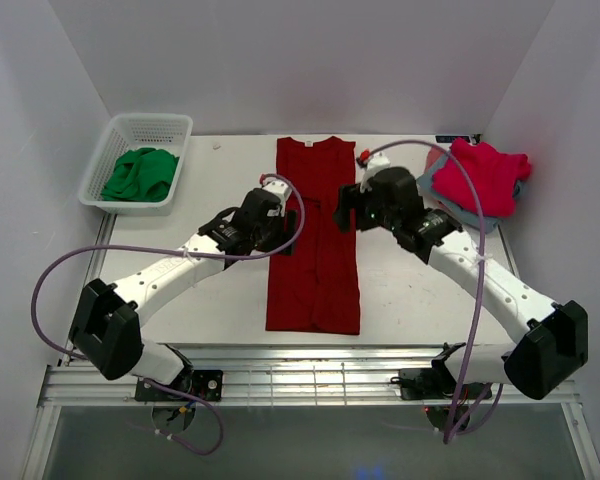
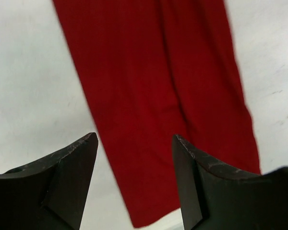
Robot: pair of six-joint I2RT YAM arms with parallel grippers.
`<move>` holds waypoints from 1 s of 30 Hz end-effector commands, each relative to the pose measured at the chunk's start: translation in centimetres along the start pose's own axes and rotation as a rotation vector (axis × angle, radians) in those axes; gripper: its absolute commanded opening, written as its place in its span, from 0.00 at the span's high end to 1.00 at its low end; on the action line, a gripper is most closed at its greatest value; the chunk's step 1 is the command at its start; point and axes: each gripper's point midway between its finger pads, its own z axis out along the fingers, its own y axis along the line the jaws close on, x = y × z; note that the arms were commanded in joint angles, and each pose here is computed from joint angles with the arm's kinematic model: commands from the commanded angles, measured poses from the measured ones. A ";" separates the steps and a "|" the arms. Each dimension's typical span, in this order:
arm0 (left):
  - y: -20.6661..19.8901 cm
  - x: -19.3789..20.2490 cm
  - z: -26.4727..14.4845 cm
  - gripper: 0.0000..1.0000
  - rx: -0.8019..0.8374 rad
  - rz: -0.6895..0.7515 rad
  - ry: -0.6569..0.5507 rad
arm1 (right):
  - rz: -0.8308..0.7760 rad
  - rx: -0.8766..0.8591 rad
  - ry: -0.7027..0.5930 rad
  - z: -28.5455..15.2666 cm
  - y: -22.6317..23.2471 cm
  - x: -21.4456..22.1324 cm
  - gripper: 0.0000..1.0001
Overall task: Fold and stack the t-shirts
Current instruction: Grab the bottom of the folded rectangular tshirt with both arms
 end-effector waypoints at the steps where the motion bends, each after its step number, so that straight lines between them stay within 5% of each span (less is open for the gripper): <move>1: -0.1 2.0 -2.0 0.27 0.065 -0.102 0.028 | 0.112 0.093 0.231 -1.3 -0.3 9.1 0.24; 12: -2.1 9.6 -5.0 0.22 0.274 -0.245 0.207 | 0.137 0.131 0.556 -5.1 0.8 21.3 0.21; 19: -1.0 14.1 -5.6 0.22 0.230 -0.263 0.355 | 0.180 0.087 0.650 -6.9 2.7 25.6 0.22; 30: 0.7 17.6 -5.3 0.22 0.154 -0.279 0.422 | 0.200 0.054 0.699 -7.5 4.2 29.0 0.25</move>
